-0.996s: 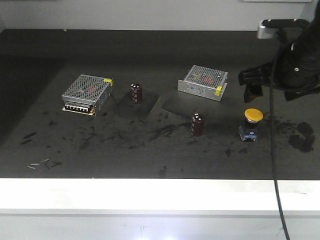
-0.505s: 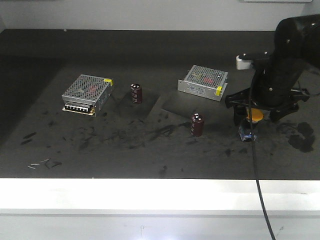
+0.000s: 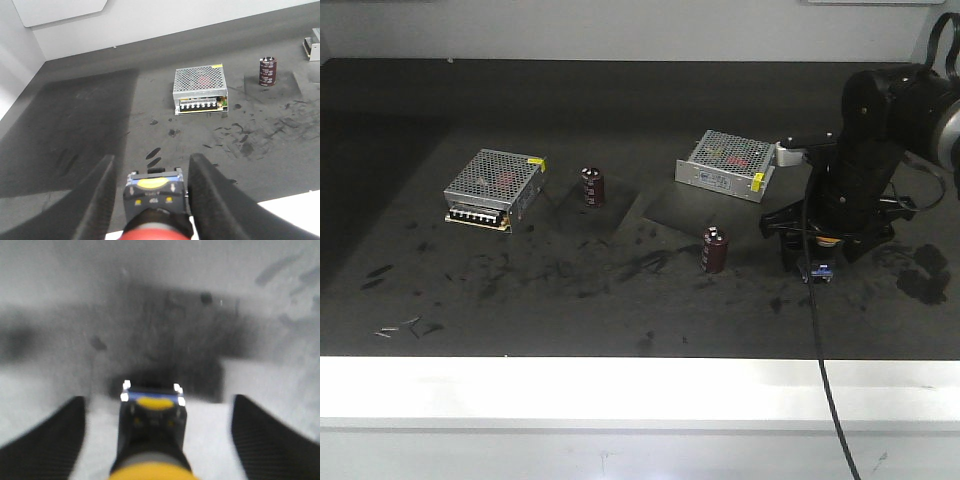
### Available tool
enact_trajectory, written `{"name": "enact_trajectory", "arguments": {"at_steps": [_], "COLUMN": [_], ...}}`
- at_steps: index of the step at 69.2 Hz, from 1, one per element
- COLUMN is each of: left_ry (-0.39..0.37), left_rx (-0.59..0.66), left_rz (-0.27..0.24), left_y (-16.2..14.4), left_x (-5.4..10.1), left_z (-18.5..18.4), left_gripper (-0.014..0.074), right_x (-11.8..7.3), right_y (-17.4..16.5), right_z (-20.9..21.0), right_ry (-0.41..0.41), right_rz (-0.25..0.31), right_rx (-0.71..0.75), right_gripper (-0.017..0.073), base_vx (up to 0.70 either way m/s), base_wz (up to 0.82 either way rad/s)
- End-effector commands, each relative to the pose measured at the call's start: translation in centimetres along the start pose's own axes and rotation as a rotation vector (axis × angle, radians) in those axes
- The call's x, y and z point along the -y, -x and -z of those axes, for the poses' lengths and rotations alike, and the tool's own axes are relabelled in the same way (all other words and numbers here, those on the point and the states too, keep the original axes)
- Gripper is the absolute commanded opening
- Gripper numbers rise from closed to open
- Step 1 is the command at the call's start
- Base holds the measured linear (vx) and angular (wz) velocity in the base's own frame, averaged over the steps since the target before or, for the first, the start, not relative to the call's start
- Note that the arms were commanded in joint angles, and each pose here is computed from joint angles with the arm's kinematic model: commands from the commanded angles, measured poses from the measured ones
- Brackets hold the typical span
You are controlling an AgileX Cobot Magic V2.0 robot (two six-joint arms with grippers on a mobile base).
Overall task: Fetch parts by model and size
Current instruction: 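Lift the yellow-capped button with the right gripper and withdraw the arm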
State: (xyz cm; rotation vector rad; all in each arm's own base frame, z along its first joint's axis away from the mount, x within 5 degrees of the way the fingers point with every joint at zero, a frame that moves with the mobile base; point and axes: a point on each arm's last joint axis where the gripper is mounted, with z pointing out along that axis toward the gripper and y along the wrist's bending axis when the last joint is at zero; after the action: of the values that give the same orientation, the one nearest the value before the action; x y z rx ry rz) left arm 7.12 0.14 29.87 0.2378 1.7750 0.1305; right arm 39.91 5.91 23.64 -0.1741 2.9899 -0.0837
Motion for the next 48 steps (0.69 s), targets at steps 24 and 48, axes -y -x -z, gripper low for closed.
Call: {"name": "enact_trajectory", "arguments": {"at_steps": [24,48], "left_ry": [-0.017,-0.015], "left_rx": [0.093,0.086], "left_rz": [-0.003,-0.003], "left_y": [1.4,1.4], "left_x": [0.0,0.0], "left_z": [0.2,0.2], "left_gripper": [-0.0006,-0.0006], "right_x": [0.4,0.2], "right_y": [0.5,-2.6], "right_z": [3.1,4.7], "right_ry": [0.0,0.045], "right_rz": [-0.001,-0.01], "right_rx": [0.124,0.326], "right_gripper": [-0.0011,-0.0009], "base_vx": [0.0,0.0], "base_wz": [0.0,0.0]}}
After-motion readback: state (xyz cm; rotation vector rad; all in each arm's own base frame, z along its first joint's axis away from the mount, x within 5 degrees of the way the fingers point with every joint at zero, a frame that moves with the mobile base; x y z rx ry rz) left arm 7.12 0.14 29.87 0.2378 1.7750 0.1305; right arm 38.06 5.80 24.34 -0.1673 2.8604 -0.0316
